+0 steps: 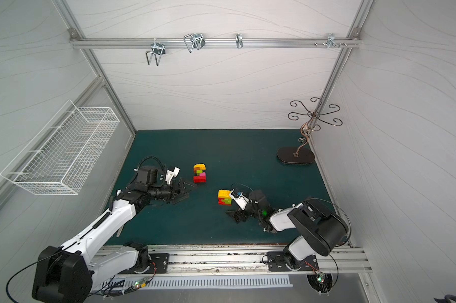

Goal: Assemble the letter s with lego
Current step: Pick up the lego brick from the center of the board.

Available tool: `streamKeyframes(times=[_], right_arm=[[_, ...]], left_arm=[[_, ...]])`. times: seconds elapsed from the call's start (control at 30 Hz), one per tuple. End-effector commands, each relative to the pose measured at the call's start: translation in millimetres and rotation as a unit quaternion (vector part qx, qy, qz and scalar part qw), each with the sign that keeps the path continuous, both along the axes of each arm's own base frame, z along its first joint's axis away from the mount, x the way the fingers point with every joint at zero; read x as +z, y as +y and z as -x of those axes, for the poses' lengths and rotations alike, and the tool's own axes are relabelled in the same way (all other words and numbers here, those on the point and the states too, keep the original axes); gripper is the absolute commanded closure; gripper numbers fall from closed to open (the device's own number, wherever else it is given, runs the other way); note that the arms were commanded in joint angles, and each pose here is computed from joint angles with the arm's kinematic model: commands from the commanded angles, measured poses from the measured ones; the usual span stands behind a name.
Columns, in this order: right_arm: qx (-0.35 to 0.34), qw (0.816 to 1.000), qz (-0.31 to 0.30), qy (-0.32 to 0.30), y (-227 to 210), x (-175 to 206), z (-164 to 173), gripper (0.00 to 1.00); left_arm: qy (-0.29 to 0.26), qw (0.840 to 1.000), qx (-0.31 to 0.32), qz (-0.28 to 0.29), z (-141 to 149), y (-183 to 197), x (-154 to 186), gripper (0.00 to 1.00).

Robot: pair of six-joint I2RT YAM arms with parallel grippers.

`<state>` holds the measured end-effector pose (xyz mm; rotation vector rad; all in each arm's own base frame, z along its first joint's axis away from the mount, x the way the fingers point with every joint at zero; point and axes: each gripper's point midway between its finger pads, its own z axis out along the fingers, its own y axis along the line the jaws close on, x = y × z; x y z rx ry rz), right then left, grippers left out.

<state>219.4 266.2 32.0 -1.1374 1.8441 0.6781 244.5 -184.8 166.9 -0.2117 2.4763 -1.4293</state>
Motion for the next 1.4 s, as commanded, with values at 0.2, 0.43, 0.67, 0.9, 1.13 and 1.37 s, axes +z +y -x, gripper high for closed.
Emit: streamKeyframes(times=[0.2, 0.43, 0.67, 0.9, 1.13, 1.37], right_arm=[[0.057, 0.996, -0.049, -0.04, 23.9, 8.1, -4.0, 0.02], [0.083, 0.994, -0.061, -0.03, 27.0, 6.0, 6.5, 0.11], [0.107, 0.992, -0.069, -0.017, 27.6, 7.0, 18.6, 0.25], [0.1, 0.993, -0.063, -0.014, 25.8, -1.0, 17.2, 0.35], [0.078, 0.995, -0.053, -0.012, 22.1, -14.4, 10.4, 0.45], [0.069, 0.996, -0.06, -0.022, 19.8, -13.7, 4.7, 0.57]], left_arm=[[-0.039, 0.999, -0.008, 0.005, -9.1, -1.6, 15.5, 0.06], [-0.037, 0.999, -0.007, 0.004, -8.6, -1.4, 14.3, 0.06], [-0.038, 0.999, -0.008, 0.005, -8.9, -1.7, 14.3, 0.06], [-0.037, 0.999, -0.01, 0.008, -8.0, -2.3, 13.9, 0.07], [-0.038, 0.999, -0.011, 0.014, -8.8, -3.6, 15.3, 0.07], [-0.039, 0.999, -0.012, 0.014, -9.6, -4.0, 15.6, 0.07]])
